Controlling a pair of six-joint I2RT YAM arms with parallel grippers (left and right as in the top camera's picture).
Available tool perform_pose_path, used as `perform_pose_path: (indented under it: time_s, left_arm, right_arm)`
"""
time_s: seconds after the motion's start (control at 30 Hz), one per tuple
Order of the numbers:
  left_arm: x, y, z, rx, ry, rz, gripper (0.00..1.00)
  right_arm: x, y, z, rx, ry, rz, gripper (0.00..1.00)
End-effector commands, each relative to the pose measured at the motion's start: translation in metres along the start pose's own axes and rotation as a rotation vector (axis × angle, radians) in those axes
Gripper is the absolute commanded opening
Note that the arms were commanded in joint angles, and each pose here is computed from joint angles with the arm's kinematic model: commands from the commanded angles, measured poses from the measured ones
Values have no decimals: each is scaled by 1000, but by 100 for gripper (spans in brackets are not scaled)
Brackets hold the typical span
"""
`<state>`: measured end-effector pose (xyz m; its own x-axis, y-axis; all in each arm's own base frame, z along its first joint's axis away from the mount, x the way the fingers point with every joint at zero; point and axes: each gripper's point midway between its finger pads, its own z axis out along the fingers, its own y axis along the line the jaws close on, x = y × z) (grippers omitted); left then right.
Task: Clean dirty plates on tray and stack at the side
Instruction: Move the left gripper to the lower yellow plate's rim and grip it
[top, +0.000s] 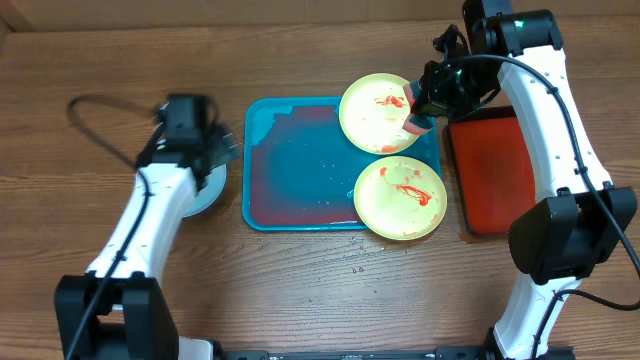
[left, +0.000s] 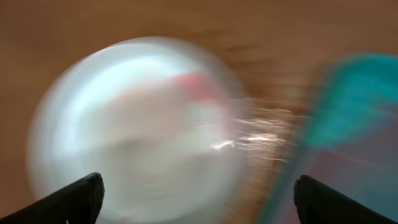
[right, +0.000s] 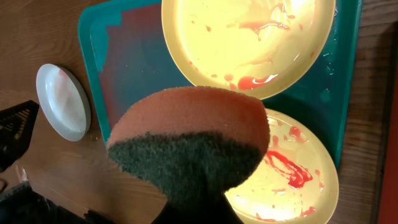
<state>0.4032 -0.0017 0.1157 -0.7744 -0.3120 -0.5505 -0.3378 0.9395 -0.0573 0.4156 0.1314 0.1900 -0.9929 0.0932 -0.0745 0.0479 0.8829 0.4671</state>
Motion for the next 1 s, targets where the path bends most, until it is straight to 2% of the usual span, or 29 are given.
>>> perform_pose_path:
  time_s: [0.0,0.03,0.13,0.27,0.4,0.47,0.5,0.57,0.63,0.77,0.9,0.97]
  left_arm:
    - [13,-99,-29,353,26,338,97]
    - [22,-123,-34,393,48,383,97]
    - [42,-152,-32,422,127,477,99]
    - [83,-189,-31,481,305,646,100]
    - [116,-214,-29,550,438,704,100]
    - [135,-224,-31,616,521,688,98]
    - [150,-227,-31,650,602,635,95]
    - [163,-229,-29,650,686,547,91]
    - [170,-227,-25,616,740,473,83]
    - [179,-225,-20,559,782,417,71]
    - [186,-212,-12,382,756,396,64]
    - [190,-213,-12,343,739,409,62]
  right_arm:
    - [-2,4,-9,-6,-30,-14,4]
    - [-2,4,-9,-6,-30,-14,4]
    - [-2,4,-9,-6,-30,-14,4]
    - [-2,3,-9,-3,-30,-15,4]
    - [-3,3,-9,-3,-31,-14,4]
    - [-3,3,-9,-3,-31,-14,4]
    - [-3,3,-9,-3,-31,-15,4]
    - [-3,3,-9,-2,-31,-15,4]
    - [-3,2,-10,4,-35,-15,4]
    - [-4,3,-10,2,-39,-17,4]
    - [-5,3,-10,3,-40,-17,4]
    - [-5,3,-10,2,-40,-17,4]
